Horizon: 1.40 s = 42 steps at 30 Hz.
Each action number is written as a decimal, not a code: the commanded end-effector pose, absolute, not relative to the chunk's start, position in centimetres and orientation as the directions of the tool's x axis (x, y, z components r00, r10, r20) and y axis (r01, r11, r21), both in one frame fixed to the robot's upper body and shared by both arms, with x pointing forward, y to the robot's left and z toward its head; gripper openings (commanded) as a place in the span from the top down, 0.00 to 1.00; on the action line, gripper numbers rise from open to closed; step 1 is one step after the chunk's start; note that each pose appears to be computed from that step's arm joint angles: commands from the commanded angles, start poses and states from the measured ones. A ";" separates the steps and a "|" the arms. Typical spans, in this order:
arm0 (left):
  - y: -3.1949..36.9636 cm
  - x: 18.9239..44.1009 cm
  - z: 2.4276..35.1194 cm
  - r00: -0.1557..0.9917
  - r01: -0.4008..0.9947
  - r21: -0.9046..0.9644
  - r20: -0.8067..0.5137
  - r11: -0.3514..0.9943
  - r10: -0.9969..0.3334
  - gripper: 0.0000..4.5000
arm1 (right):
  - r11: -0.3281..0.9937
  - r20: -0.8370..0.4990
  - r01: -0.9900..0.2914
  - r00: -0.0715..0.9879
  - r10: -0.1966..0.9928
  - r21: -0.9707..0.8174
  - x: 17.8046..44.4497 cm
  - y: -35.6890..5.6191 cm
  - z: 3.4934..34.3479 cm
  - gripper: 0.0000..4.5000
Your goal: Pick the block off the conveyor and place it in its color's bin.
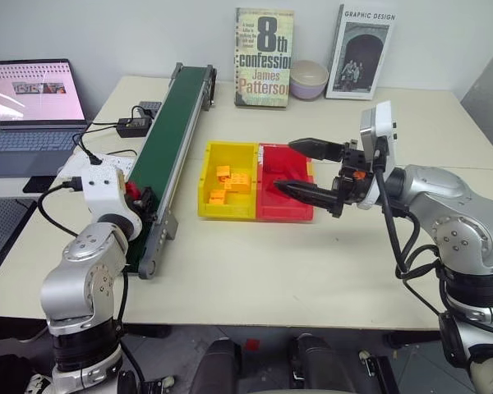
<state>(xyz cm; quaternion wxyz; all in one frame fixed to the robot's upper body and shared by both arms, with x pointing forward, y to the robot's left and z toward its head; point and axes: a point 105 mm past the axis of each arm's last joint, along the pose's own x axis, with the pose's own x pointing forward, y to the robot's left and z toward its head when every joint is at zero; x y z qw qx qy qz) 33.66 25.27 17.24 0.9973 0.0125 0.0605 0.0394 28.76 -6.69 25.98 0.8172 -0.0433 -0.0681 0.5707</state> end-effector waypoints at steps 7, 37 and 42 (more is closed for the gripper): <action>13.6 39.5 23.5 0.856 0.506 0.245 -0.030 0.827 -0.516 0.66 | 0.732 0.094 -0.607 0.746 0.659 -0.310 30.7 -11.3 26.2 0.00; 6.1 42.2 23.0 0.467 0.824 0.448 -0.191 0.347 -0.863 0.00 | 0.793 0.037 -0.534 0.823 0.567 -0.293 28.2 -12.6 24.6 0.00; 13.6 40.2 23.2 0.549 0.802 0.434 -0.264 0.411 -0.793 0.00 | 0.649 -0.014 -0.693 0.687 0.727 -0.315 28.1 -11.7 25.0 0.00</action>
